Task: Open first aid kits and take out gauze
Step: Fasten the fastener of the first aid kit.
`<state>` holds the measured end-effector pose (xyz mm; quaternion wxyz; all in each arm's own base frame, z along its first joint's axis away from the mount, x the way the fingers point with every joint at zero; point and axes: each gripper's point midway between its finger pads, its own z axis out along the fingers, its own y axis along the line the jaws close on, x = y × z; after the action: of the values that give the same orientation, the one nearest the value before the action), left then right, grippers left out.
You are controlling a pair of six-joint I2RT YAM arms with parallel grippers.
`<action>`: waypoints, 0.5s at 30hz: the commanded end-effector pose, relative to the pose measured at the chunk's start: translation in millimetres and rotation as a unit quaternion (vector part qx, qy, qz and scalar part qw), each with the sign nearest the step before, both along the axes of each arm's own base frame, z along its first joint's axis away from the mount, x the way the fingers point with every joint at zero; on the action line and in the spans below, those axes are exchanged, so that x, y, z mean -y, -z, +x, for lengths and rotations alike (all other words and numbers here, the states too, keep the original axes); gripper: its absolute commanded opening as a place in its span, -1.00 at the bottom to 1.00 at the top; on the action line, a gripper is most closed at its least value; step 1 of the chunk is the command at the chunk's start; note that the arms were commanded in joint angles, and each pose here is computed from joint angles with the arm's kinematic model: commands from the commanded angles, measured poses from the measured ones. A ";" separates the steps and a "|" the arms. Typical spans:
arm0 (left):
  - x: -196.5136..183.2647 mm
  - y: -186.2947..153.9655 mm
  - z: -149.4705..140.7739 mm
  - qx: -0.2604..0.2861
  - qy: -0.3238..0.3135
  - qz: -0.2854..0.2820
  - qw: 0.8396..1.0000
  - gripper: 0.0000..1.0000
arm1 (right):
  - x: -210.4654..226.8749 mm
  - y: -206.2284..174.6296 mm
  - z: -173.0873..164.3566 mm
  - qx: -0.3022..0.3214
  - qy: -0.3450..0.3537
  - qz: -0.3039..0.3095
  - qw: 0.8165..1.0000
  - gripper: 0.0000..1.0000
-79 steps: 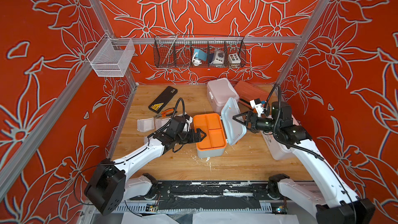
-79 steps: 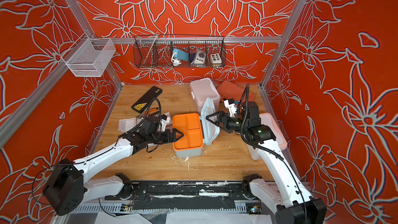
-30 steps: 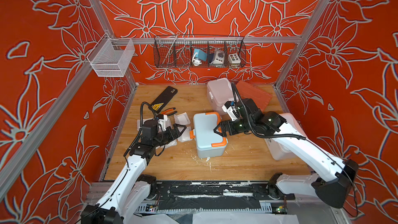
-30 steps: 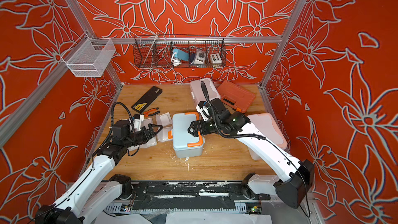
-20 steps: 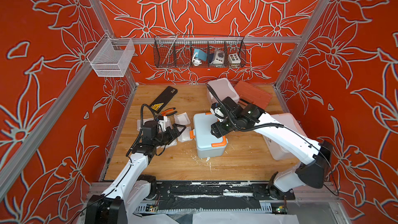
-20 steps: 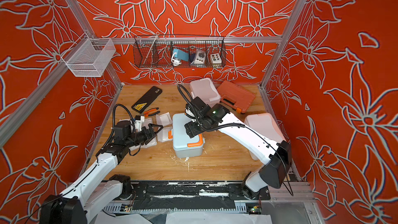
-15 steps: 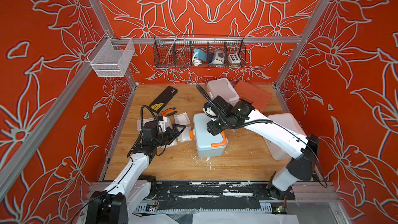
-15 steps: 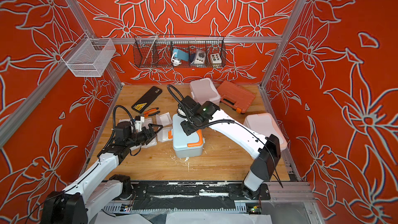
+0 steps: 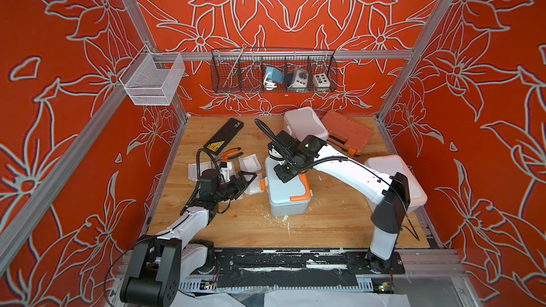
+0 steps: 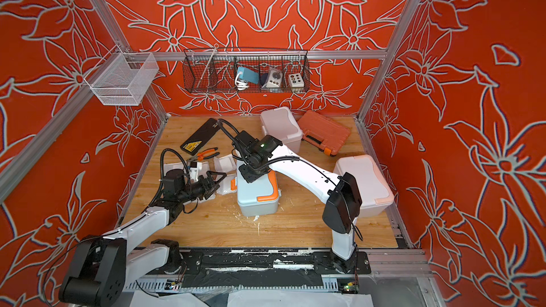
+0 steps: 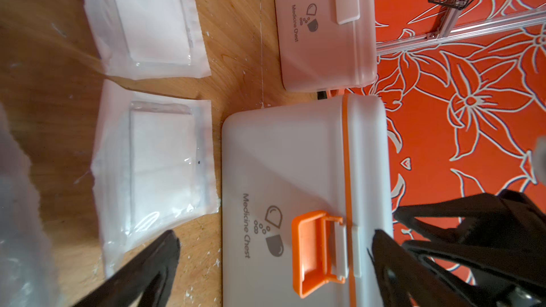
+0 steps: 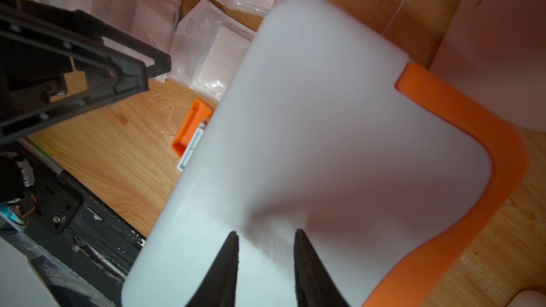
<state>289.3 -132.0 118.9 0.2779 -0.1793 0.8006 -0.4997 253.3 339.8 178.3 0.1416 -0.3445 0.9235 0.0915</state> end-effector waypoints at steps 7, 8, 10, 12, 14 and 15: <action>44.1 -21.5 0.9 0.061 0.070 -0.047 0.995 0.95 | 29.7 40.0 -18.5 -0.033 0.020 -0.063 0.997 -0.39; 47.9 -21.2 0.7 0.061 0.076 -0.050 0.994 0.95 | 30.8 40.6 -19.2 -0.034 0.022 -0.064 0.997 -0.39; 53.1 -23.2 0.1 0.066 0.084 -0.054 0.993 0.95 | 32.0 41.2 -19.9 -0.035 0.024 -0.063 0.997 -0.40; 57.3 -25.2 -1.0 0.074 0.090 -0.057 0.992 0.95 | 31.2 41.3 -20.4 -0.037 0.024 -0.059 0.997 -0.39; 62.0 -28.7 -1.6 0.082 0.100 -0.061 0.990 0.95 | 29.3 41.7 -21.5 -0.040 0.024 -0.055 0.997 -0.40; 64.2 -28.6 -2.4 0.082 0.106 -0.065 0.989 0.95 | 28.4 41.6 -21.9 -0.042 0.024 -0.053 0.997 -0.40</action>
<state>287.3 -187.3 130.1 0.2618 -0.1027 0.7752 -0.5657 253.5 333.6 174.7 0.1650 -0.3269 0.9255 0.0967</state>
